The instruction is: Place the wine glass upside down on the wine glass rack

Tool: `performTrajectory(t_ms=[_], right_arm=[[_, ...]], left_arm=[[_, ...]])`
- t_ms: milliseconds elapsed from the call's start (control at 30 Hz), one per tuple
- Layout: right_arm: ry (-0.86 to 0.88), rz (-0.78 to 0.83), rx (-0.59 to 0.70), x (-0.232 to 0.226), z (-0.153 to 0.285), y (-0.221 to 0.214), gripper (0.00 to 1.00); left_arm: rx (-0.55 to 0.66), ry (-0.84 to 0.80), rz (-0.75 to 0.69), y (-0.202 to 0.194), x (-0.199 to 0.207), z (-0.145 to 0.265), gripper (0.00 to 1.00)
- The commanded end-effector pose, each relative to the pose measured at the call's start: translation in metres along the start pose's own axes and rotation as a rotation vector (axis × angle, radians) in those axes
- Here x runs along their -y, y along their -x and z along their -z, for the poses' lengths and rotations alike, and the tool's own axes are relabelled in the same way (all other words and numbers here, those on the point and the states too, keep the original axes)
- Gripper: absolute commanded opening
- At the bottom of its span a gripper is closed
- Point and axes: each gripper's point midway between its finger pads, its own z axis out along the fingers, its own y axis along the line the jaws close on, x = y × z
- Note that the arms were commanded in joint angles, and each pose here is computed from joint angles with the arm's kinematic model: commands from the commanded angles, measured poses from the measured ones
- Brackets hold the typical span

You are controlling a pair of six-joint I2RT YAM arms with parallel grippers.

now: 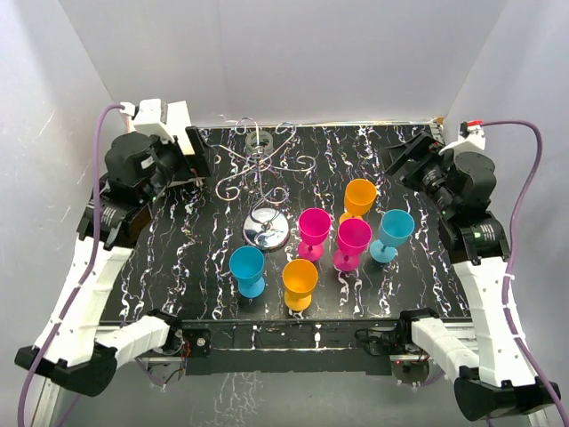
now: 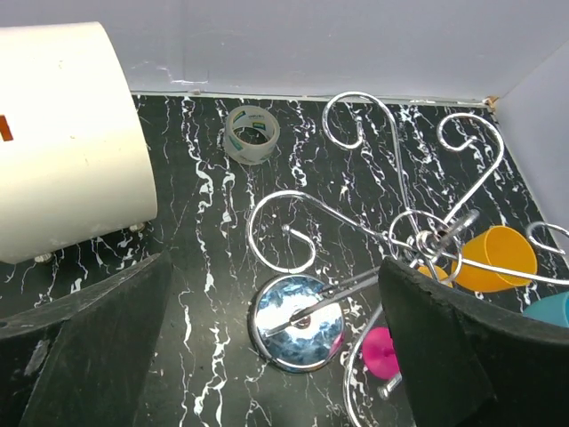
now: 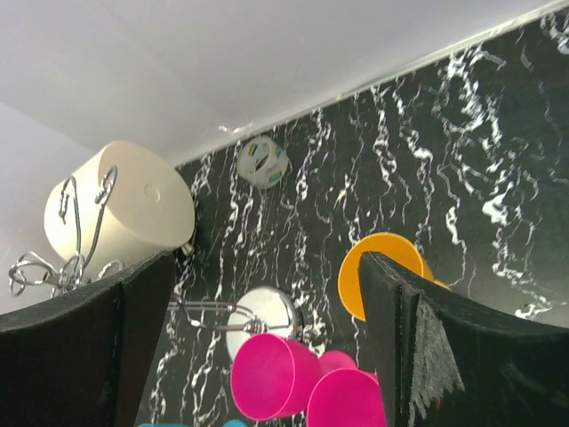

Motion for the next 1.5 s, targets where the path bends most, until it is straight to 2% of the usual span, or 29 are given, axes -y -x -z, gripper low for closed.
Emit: performTrajectory(t_ms=[0, 300, 467, 600, 767, 833, 900, 1067, 1233, 1467], right_arm=[[0.078, -0.008, -0.081, -0.013, -0.003, -0.012, 0.83], [0.072, 0.090, -0.231, 0.005, -0.015, -0.047, 0.82], [-0.026, 0.168, -0.241, 0.034, -0.030, -0.056, 0.71], [-0.101, 0.195, -0.258, 0.052, -0.045, -0.059, 0.61], [-0.093, 0.178, -0.394, 0.053, -0.067, -0.091, 0.39], [-0.109, 0.205, -0.443, 0.048, -0.075, -0.105, 0.38], [-0.128, 0.237, -0.470, 0.037, -0.083, -0.118, 0.42], [-0.211, 0.264, -0.477, 0.025, -0.100, -0.133, 0.45], [-0.273, 0.319, -0.509, 0.028, -0.118, -0.142, 0.43], [-0.386, 0.399, -0.628, 0.054, -0.108, -0.164, 0.41]], left_arm=[[0.062, -0.044, 0.025, 0.015, 0.003, 0.037, 0.99], [0.149, -0.016, 0.096, 0.010, -0.012, 0.084, 0.99], [0.152, -0.074, 0.143, -0.005, -0.007, 0.093, 0.99], [0.197, -0.081, 0.173, -0.008, -0.009, 0.095, 0.99], [0.222, -0.111, 0.140, -0.008, -0.005, 0.091, 0.99], [0.227, -0.136, 0.133, -0.009, -0.001, 0.091, 0.99], [0.231, -0.172, 0.112, -0.010, 0.004, 0.092, 0.99], [0.213, -0.213, 0.081, -0.012, 0.011, 0.091, 0.99], [0.210, -0.188, 0.039, -0.002, 0.008, 0.096, 0.99], [0.216, -0.163, 0.076, 0.000, 0.003, 0.107, 0.99]])
